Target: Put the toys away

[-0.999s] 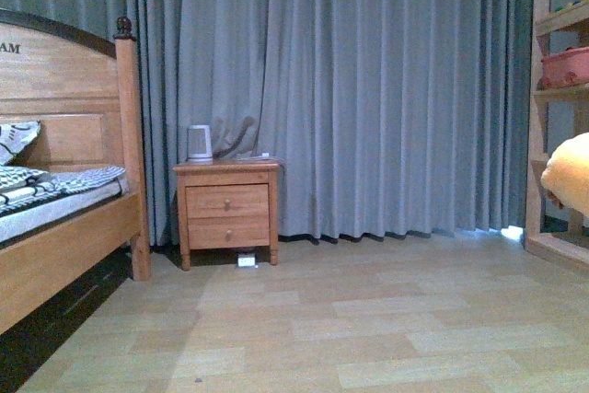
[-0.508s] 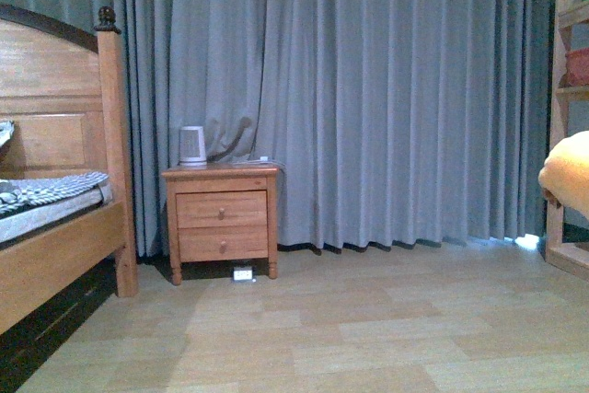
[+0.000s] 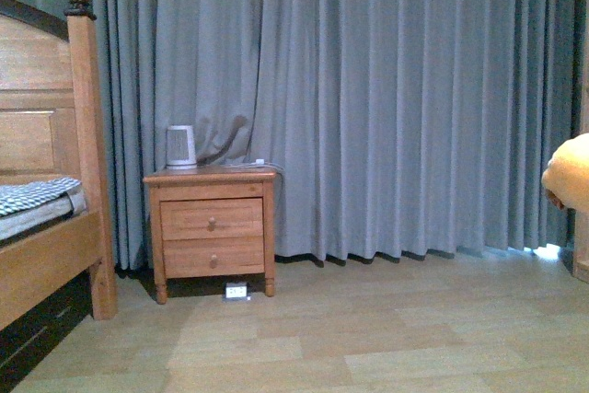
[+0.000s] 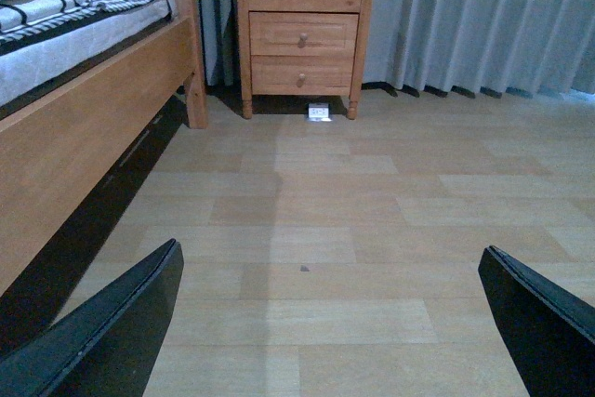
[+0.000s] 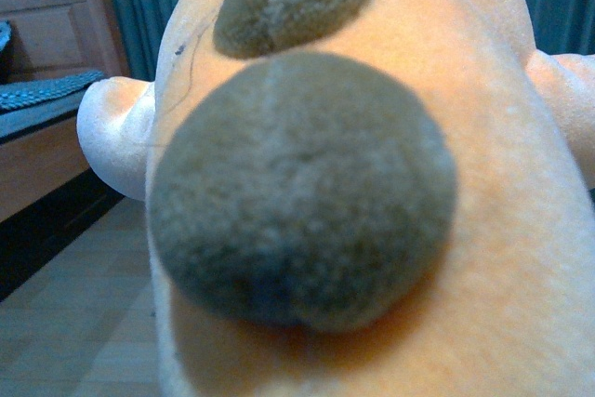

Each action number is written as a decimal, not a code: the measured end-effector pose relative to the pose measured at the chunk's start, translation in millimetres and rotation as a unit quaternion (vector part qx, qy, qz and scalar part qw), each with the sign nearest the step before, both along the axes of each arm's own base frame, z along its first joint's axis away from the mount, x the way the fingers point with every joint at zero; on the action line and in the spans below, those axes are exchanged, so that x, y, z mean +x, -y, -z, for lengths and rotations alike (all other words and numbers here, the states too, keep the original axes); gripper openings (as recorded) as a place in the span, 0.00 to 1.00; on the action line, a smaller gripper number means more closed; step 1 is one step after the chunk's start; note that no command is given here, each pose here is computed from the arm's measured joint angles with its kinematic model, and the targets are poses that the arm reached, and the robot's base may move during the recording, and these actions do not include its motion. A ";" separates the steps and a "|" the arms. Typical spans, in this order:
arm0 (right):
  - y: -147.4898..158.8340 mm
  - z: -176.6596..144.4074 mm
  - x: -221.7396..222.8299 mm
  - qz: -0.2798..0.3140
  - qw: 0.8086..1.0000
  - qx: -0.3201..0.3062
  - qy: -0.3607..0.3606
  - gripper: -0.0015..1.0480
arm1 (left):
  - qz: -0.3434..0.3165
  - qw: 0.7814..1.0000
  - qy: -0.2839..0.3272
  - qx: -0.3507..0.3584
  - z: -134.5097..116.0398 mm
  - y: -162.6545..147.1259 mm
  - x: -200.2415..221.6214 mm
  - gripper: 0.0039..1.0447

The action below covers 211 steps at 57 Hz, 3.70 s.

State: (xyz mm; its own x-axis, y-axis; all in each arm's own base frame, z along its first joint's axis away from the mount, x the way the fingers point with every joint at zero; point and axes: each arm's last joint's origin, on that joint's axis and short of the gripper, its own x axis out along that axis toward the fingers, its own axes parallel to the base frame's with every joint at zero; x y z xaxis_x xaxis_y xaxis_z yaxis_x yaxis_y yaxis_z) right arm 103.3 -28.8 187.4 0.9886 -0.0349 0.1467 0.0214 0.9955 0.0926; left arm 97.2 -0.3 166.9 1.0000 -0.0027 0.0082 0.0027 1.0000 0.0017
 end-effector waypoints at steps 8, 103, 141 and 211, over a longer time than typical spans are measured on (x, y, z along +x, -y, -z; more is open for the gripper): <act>-0.1 0.0 0.0 -0.001 1.000 0.000 0.000 0.19 | 0.000 1.000 0.000 0.000 0.0 0.0 0.0 0.95; 0.0 0.1 0.0 0.000 1.000 0.000 0.000 0.19 | 0.000 1.000 0.000 0.000 0.0 0.0 0.0 0.95; 0.0 0.3 0.0 0.000 1.000 0.000 0.000 0.19 | 0.000 1.000 0.000 0.000 0.0 0.0 0.0 0.95; 0.0 0.7 0.1 0.000 1.000 0.001 -0.001 0.19 | -0.001 1.000 0.000 0.000 0.0 -0.1 0.0 0.95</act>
State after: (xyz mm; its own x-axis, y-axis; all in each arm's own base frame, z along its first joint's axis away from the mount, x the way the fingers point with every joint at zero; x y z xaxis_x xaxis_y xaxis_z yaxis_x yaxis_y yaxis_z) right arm 103.3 -28.8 186.8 0.9888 -0.0354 0.1450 0.0219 0.9954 0.0936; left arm 97.1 -0.2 166.9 1.0000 -0.0011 0.0086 0.0011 1.0000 0.0017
